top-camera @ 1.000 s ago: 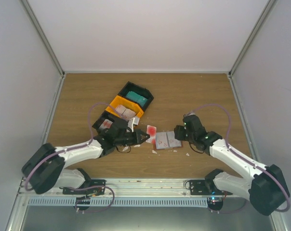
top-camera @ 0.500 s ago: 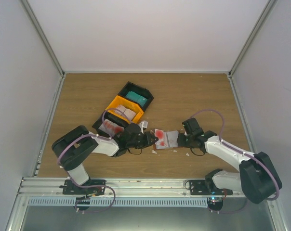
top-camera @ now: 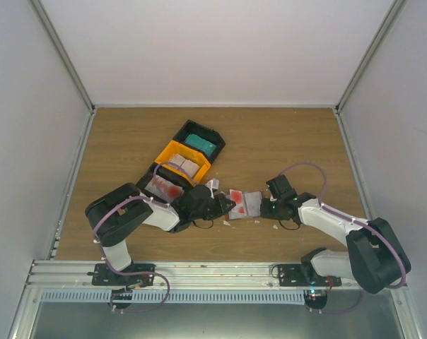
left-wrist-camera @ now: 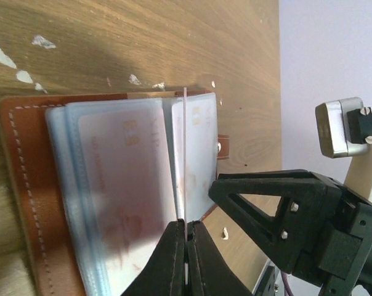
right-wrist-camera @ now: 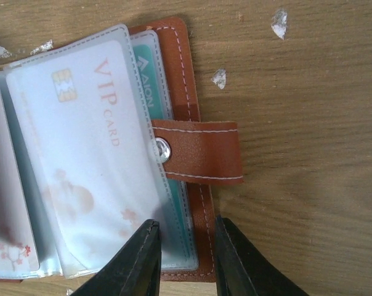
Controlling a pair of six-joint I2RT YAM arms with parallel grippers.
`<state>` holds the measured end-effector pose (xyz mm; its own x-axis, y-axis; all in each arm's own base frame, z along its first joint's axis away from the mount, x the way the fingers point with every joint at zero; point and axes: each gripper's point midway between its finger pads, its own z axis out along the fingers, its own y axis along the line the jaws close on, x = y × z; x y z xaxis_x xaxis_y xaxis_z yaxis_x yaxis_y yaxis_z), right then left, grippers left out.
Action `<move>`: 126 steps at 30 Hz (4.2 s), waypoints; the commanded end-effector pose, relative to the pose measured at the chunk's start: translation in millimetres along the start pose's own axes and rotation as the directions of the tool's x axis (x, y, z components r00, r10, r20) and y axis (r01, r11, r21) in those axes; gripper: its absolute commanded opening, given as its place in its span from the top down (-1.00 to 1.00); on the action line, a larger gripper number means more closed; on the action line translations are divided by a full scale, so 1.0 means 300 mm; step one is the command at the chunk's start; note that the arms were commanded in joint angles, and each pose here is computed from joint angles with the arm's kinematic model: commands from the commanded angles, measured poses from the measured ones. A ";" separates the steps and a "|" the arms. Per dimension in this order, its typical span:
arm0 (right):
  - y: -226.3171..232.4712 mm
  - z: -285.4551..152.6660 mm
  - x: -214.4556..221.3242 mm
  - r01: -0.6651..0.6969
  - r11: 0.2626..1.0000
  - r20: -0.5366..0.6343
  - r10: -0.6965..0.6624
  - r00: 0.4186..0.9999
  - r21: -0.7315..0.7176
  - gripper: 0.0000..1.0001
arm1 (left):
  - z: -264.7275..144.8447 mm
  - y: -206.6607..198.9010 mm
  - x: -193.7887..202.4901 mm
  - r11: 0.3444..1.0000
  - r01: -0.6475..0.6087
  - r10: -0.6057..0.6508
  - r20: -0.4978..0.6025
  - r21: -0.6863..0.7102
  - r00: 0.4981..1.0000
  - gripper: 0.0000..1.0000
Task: Put the credit cards into the card holder
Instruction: Insert the credit card into the card holder.
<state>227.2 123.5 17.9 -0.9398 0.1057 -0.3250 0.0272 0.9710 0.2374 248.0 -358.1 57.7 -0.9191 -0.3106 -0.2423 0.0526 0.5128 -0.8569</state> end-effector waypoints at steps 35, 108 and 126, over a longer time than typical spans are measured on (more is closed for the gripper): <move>0.009 0.028 0.078 -0.048 0.997 -0.073 0.044 0.996 -0.056 0.53 | 0.139 0.026 0.059 0.996 0.080 -0.080 0.002 0.026 0.997 1.00; 0.112 -0.056 -0.020 -0.041 0.974 0.071 0.058 0.996 -0.225 0.13 | 0.068 -0.051 0.096 0.989 -0.084 0.071 -0.109 -0.124 0.992 -0.60; 0.113 -0.033 0.023 -0.033 0.972 0.009 0.036 0.999 -0.233 0.14 | 0.053 0.007 0.042 0.951 -0.150 0.145 -0.042 -0.271 0.989 -0.04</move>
<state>224.4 153.9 39.5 -0.9223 0.1688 -0.3476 -0.0096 0.8893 0.4573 233.8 -374.2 45.3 -0.9357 -0.2036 -0.2882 0.0582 0.7165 -0.6951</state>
